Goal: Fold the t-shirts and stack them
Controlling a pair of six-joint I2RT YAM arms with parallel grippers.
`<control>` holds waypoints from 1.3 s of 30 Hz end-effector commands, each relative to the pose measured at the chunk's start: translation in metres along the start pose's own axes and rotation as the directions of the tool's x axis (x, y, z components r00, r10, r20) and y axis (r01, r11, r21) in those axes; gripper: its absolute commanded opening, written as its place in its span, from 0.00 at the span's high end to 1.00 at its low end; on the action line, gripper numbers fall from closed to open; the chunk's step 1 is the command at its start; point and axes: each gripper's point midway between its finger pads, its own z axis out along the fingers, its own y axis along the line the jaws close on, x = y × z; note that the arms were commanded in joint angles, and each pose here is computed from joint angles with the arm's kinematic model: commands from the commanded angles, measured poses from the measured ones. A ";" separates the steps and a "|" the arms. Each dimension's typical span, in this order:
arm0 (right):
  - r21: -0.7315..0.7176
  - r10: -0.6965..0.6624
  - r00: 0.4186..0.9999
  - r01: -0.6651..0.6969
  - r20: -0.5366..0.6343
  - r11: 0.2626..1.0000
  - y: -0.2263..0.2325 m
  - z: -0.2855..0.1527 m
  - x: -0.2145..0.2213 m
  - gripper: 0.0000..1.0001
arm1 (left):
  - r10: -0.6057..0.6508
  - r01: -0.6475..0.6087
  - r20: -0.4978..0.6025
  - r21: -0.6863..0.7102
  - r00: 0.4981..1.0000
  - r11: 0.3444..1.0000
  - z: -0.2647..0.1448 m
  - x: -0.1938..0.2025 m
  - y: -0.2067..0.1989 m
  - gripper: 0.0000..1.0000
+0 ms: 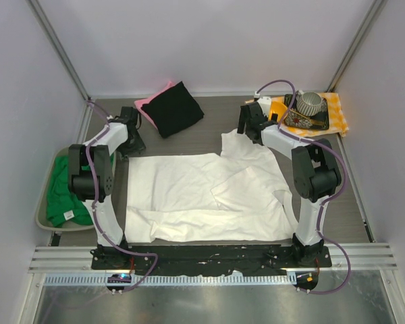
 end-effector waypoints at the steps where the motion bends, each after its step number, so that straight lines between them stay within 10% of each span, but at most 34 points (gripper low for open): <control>1: -0.020 0.044 0.997 -0.043 0.060 0.999 0.004 -0.008 -0.023 0.02 | 0.009 -0.009 -0.005 -0.030 1.000 1.000 0.007 -0.002 0.008 0.42; 14: -0.009 0.038 0.998 -0.037 0.055 0.999 0.001 -0.010 -0.020 0.02 | -0.003 0.001 -0.016 -0.078 1.000 0.997 0.020 0.002 0.021 0.63; 19: 0.007 0.031 0.998 -0.031 0.056 0.999 -0.002 -0.009 -0.021 0.02 | 0.006 -0.008 -0.023 -0.102 1.000 0.995 0.023 0.007 0.027 1.00; 39: -0.083 0.267 0.959 -0.275 -0.095 0.958 -0.011 0.040 -0.011 0.06 | -0.033 0.033 0.008 -0.036 0.999 0.999 -0.021 -0.001 0.026 1.00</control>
